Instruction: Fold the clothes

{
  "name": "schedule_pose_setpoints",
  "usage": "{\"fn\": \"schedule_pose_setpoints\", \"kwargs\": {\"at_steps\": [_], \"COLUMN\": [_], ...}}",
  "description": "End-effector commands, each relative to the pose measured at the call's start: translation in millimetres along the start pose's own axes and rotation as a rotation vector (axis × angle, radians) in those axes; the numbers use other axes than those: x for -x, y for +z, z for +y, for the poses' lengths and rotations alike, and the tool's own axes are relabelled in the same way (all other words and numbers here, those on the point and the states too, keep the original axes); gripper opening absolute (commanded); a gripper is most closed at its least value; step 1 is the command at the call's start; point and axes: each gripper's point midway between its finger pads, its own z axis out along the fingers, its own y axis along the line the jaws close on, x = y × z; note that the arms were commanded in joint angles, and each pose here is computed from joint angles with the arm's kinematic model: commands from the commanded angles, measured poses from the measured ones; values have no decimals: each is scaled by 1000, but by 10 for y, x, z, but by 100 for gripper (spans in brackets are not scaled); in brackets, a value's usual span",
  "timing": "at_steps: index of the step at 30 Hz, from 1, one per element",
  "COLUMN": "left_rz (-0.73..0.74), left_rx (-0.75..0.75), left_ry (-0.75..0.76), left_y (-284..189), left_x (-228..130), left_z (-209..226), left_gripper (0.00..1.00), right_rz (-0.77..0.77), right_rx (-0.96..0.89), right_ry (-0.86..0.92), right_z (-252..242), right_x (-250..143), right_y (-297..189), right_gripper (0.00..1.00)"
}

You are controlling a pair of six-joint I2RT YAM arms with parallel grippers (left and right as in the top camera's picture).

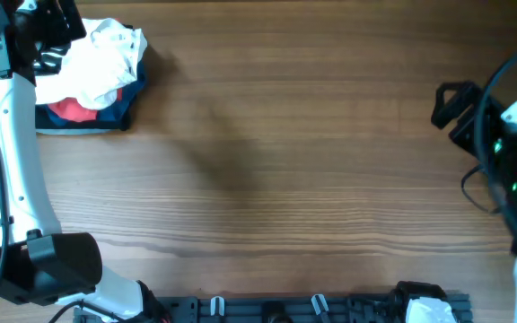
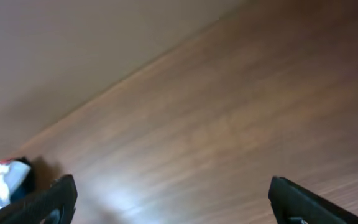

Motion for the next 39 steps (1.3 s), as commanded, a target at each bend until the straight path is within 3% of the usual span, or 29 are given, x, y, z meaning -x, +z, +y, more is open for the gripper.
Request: {"fn": "schedule_pose_setpoints", "kwargs": {"at_steps": [1, 9, 20, 39], "left_rz": [9, 9, 9, 9], "left_rx": [-9, -9, -9, -9], "left_ry": [-19, -19, -19, -19], "left_y": [40, 40, 40, 40], "left_x": [-26, -26, -26, -26], "left_z": [-3, -3, -3, -3], "left_gripper": [100, 100, 100, 100], "right_rz": [-97, -280, -423, -419], "right_rx": [18, 251, 378, 379], "right_ry": [-136, -307, -240, -232], "right_z": [-123, -50, -224, -309], "right_x": [-233, -847, -1544, -1722], "right_y": [-49, 150, 473, 602], "right_gripper": [100, 100, 100, 100]}}
